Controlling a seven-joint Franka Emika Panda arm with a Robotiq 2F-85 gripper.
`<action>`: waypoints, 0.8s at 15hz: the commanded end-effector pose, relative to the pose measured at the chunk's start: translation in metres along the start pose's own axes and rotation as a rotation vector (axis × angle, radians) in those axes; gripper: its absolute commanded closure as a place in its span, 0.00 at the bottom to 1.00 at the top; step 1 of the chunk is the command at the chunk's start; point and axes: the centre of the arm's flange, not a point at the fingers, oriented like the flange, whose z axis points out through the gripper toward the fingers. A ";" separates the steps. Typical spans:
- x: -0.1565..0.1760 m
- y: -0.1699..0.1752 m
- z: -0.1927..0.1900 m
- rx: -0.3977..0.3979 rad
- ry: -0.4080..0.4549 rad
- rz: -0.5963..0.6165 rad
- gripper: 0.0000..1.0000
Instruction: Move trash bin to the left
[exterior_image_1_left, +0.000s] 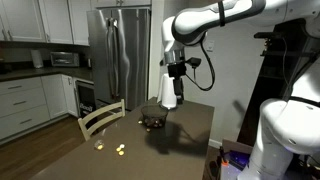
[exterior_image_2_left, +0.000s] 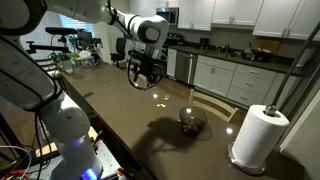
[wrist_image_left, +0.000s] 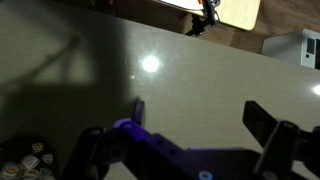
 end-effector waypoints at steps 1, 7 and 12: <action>0.000 0.000 0.000 0.000 0.000 0.000 0.00; 0.000 0.000 0.000 0.000 0.000 0.000 0.00; 0.015 0.002 0.000 -0.016 0.040 0.000 0.00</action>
